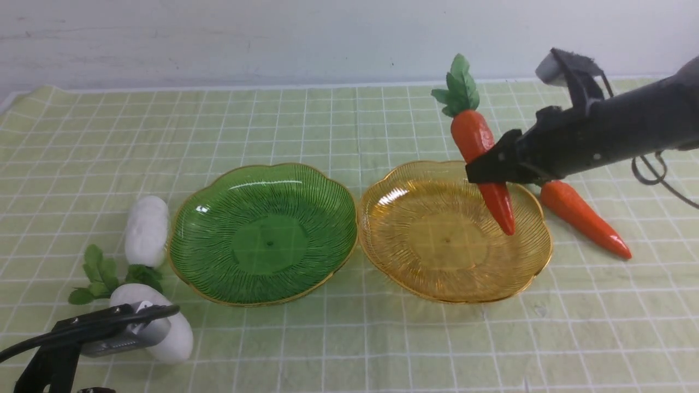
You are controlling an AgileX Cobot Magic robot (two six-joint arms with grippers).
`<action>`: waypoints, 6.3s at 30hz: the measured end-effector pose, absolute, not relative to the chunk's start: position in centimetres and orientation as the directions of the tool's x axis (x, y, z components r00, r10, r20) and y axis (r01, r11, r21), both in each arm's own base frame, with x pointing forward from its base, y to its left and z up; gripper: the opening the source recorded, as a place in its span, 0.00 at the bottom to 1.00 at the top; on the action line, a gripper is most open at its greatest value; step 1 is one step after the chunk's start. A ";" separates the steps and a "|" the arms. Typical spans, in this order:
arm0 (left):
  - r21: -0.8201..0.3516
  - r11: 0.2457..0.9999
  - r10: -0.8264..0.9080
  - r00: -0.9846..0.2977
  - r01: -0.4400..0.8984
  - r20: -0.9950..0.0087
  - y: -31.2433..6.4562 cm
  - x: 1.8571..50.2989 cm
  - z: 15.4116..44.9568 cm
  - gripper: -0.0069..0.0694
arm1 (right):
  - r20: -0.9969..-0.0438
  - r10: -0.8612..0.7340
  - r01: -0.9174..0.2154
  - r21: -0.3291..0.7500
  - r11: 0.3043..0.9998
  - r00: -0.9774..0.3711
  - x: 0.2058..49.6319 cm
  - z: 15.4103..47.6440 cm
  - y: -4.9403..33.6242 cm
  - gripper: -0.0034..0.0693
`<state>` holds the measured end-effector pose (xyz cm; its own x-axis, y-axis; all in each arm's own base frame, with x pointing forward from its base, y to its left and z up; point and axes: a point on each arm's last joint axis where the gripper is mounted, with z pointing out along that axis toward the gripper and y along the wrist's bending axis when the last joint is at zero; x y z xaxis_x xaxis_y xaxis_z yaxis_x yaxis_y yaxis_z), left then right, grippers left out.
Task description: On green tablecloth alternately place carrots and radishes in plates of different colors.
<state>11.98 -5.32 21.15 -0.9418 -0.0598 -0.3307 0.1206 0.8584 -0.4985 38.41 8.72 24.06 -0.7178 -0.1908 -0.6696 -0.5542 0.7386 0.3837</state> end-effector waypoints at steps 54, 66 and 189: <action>-0.483 0.868 -0.086 -0.924 0.114 -0.373 -5.1 12.4 21.2 0.08 | -0.443 -0.244 -0.357 0.193 0.914 -0.863 41.6 14.5 -3.7 0.46; -0.483 0.868 -0.086 -0.924 0.114 -0.372 -5.1 12.5 21.2 0.08 | -0.417 -0.200 -0.315 0.229 0.921 -0.887 44.5 24.0 -4.1 0.32; -0.332 0.942 -0.081 -0.931 0.045 -0.356 -5.3 34.5 21.1 0.68 | -0.592 -0.198 -0.299 0.075 0.951 -0.781 12.8 36.7 4.4 0.61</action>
